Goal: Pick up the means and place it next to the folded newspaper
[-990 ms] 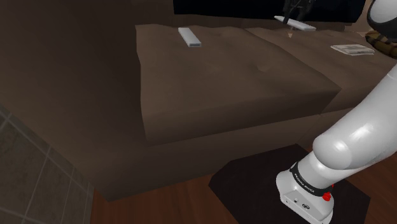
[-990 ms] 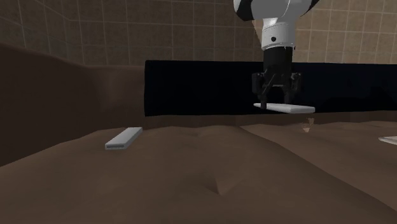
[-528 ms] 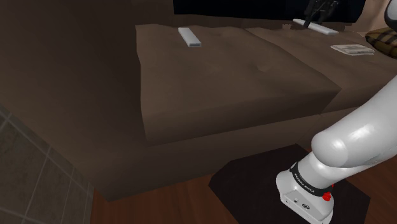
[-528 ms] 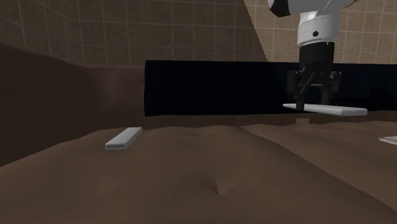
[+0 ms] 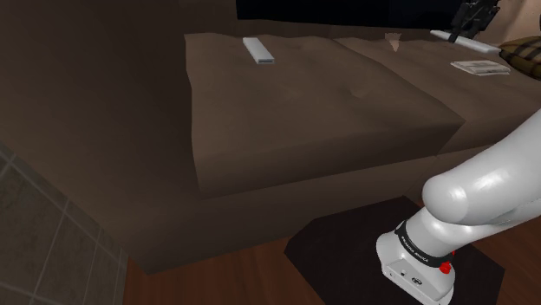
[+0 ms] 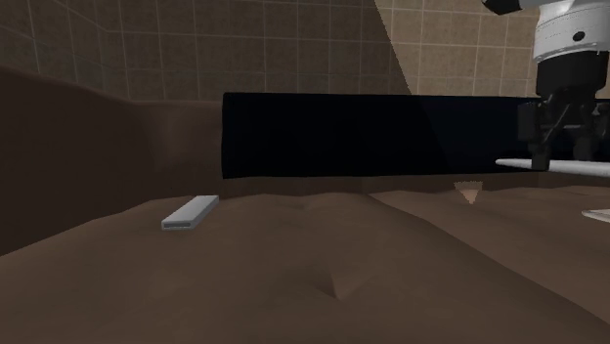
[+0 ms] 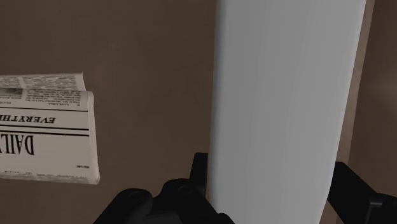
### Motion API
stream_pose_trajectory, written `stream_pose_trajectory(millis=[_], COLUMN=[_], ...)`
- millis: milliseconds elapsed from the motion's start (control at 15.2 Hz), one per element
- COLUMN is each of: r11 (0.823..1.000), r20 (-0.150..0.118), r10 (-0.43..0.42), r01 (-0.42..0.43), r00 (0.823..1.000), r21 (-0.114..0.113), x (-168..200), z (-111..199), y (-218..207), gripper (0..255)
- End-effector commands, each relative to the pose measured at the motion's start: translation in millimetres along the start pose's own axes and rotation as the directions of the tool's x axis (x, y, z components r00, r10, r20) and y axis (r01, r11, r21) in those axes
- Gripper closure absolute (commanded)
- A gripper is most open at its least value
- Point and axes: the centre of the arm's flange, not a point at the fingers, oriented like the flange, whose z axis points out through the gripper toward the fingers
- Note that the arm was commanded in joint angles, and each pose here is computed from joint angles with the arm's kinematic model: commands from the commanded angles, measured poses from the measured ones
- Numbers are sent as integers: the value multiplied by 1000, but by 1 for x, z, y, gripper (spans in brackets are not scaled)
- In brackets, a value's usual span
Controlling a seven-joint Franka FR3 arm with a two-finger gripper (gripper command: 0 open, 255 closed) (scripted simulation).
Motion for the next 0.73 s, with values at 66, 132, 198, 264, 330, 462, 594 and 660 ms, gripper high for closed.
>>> stream_pose_trajectory(millis=[66, 132, 198, 264, 330, 462, 594, 660], r11=[1000, 1000, 1000, 1000, 1000, 1000, 1000, 1000], r20=[0, 0, 0, 0, 0, 0, 0, 0], r10=[-2, -2, -2, -2, -2, -2, -2, -2], r01=[2, 2, 2, 2, 2, 2, 2, 2], r00=[1000, 1000, 1000, 1000, 1000, 1000, 1000, 1000], r21=[0, 0, 0, 0, 0, 0, 0, 0], x=[-23, -30, -37, -44, -52, -66, -81, -88], z=[2, 2, 2, 2, 2, 2, 2, 2], y=[35, 46, 57, 68, 79, 101, 123, 134], gripper=[255, 255, 255, 255, 255, 255, 255, 255])
